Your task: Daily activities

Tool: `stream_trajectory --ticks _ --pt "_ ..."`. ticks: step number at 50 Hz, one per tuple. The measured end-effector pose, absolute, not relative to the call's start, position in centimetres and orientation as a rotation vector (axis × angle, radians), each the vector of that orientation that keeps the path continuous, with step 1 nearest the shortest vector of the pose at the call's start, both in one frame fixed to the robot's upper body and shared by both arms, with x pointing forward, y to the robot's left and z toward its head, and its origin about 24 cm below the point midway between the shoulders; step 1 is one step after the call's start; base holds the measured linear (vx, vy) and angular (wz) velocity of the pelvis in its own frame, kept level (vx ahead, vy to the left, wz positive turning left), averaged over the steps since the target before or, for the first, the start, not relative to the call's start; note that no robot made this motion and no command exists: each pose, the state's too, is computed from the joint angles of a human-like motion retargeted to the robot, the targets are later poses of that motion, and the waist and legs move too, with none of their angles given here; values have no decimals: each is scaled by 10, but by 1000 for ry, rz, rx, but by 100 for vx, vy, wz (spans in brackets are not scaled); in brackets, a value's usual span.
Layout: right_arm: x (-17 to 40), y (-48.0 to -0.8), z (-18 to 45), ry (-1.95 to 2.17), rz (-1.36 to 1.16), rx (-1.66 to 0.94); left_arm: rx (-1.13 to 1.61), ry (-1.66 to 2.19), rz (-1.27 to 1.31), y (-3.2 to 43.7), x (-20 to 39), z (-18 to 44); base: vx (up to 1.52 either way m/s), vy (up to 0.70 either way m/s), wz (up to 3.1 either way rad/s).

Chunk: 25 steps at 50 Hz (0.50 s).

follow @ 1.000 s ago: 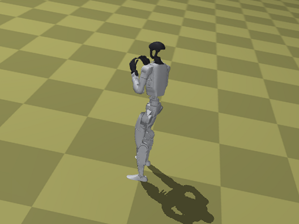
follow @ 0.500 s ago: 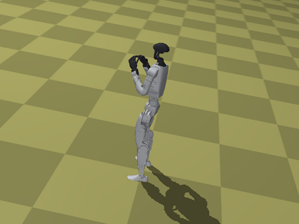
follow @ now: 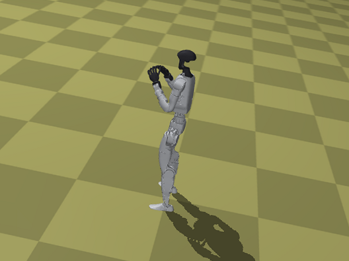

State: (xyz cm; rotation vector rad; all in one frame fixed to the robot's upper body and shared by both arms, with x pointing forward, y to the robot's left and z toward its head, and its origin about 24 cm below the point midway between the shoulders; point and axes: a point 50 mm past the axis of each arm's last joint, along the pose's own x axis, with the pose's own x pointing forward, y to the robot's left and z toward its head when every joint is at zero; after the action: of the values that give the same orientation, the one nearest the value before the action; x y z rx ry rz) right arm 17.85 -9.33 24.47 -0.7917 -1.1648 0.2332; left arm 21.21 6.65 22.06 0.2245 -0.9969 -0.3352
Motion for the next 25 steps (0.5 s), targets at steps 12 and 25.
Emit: stream_trajectory --ticks 12,25 --pt "184 -90 238 -1037 413 -900 276 -981 -397 59 210 220 0 0 0" --pt "187 -82 228 -888 674 -980 368 -939 -408 64 211 216 0 0 0"
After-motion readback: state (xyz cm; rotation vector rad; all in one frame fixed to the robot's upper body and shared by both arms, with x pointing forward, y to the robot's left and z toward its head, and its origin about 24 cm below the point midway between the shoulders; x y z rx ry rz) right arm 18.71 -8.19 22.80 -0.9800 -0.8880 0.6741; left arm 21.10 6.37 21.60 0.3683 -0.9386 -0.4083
